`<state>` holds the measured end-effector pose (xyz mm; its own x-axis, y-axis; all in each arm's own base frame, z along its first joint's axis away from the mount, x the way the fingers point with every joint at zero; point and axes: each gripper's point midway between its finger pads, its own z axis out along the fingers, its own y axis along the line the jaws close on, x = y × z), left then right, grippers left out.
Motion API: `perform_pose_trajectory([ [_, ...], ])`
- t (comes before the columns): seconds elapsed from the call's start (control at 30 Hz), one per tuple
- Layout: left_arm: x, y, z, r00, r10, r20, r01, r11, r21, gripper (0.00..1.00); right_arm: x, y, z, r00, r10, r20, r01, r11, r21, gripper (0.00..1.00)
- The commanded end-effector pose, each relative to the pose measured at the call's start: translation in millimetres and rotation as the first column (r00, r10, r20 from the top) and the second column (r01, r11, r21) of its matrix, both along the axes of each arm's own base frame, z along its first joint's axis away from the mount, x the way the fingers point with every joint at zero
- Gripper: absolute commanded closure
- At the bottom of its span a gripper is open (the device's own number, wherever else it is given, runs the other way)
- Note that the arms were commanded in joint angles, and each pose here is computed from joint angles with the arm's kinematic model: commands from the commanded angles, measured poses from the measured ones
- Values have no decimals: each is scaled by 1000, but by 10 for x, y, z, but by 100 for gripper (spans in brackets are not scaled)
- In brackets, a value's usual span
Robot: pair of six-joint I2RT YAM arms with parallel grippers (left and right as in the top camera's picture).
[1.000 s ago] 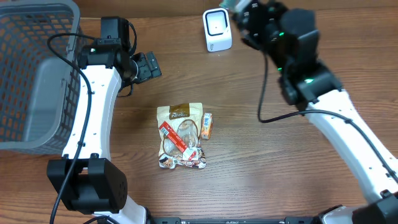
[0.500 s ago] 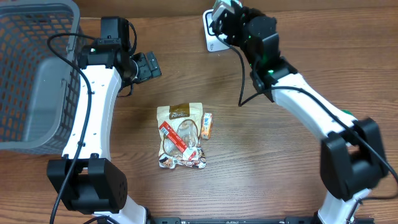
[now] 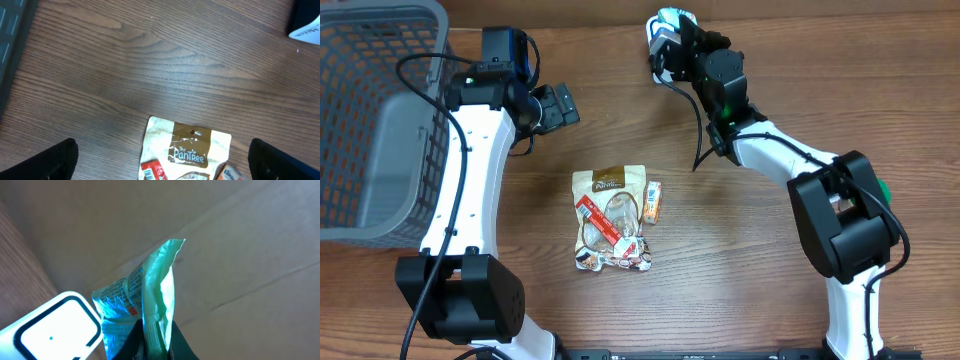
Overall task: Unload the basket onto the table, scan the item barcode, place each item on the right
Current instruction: 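Carry the wipes pack up to the white scanner with the right gripper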
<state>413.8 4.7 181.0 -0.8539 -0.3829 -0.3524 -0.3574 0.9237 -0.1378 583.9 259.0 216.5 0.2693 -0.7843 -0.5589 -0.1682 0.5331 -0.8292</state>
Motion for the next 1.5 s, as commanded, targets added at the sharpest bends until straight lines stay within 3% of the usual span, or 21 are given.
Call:
perform_pose_trajectory([
  [0.0, 8, 24, 127, 999, -15, 32, 14, 1000, 15, 0, 59, 3, 56, 999, -10, 52, 12, 999, -39, 96],
  [0.5, 8, 23, 127, 999, -15, 32, 15, 1000, 14, 0, 365, 139, -10, 993, -11, 116, 23, 995, -94, 96],
  [0.73, 8, 24, 127, 999, -15, 32, 14, 1000, 15, 0, 405, 148, -361, 999, -11, 53, 17, 992, -126, 96],
  [1.2, 8, 24, 127, 999, -15, 32, 14, 1000, 15, 0, 422, 132, -532, 998, -30, 51, 40, 977, -207, 96],
  [1.47, 8, 23, 127, 999, -15, 32, 15, 1000, 14, 0, 323, 308, -813, 999, -1, -51, -12, 966, -259, 96],
])
